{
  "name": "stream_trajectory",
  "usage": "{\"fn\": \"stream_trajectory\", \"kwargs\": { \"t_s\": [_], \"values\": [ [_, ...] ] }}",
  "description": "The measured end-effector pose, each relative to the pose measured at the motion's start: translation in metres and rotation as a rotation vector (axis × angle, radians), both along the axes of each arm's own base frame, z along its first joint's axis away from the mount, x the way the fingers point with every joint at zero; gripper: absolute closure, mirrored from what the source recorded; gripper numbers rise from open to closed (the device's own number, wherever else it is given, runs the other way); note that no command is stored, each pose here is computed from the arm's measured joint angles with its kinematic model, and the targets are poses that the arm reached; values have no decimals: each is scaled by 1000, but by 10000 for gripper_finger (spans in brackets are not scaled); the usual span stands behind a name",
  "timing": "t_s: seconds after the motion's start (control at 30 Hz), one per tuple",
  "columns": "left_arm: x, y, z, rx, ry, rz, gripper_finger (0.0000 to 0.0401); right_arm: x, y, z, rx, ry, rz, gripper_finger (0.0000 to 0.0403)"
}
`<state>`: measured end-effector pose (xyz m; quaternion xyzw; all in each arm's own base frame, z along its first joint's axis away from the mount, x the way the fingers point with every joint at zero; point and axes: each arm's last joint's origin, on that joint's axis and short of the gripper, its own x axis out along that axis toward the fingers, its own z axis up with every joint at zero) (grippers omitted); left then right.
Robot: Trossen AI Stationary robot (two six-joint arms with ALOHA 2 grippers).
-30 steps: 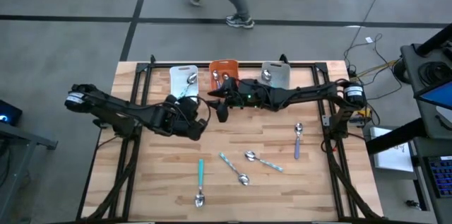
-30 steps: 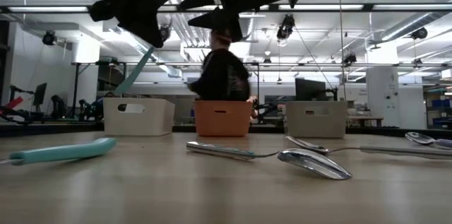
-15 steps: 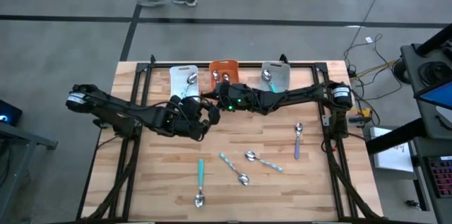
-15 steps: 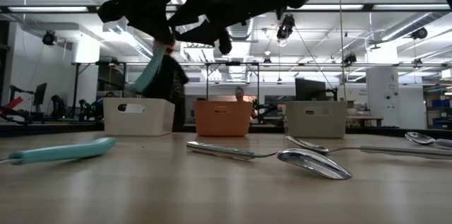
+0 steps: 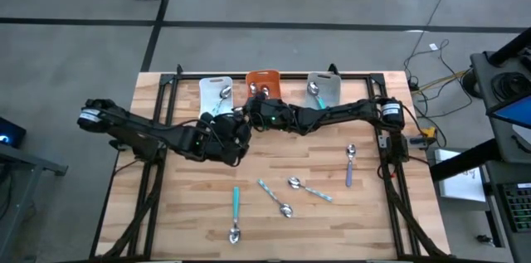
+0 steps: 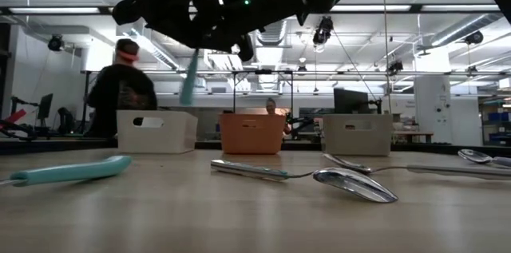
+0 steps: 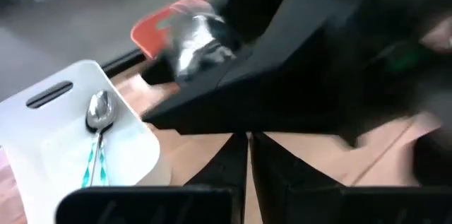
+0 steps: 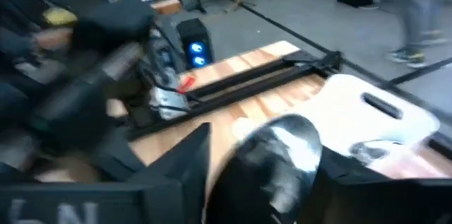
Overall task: Sort silverware by color (type)
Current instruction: Put the green spoon into the gray bin
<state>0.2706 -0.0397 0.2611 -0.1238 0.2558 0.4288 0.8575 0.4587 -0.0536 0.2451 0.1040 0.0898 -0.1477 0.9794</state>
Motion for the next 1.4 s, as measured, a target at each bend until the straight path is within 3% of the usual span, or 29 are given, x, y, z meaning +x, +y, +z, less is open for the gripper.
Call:
{"fn": "stream_trajectory", "kwargs": {
  "t_s": [0.23,0.47,0.63,0.8,1.0,1.17,1.4],
  "values": [
    [1,0,1,8,-6,1,400,-1,-1,-1,-20,21,10,386],
    [-1,0,1,34,42,-29,400,-5,-2,-5,-81,121,51,394],
    [-11,-5,-6,9,183,-78,399,-13,-7,-8,-126,320,278,394],
    [-29,-16,-10,6,280,-75,400,-15,-18,-11,-144,470,349,394],
    [-51,-29,-10,16,334,-41,401,-2,-14,-36,-255,503,559,394],
    [-66,-30,3,92,300,-54,401,10,-14,-59,-296,504,702,394],
    [-89,-16,31,285,218,-59,401,26,-15,-77,-306,530,727,381]
  ]
}}
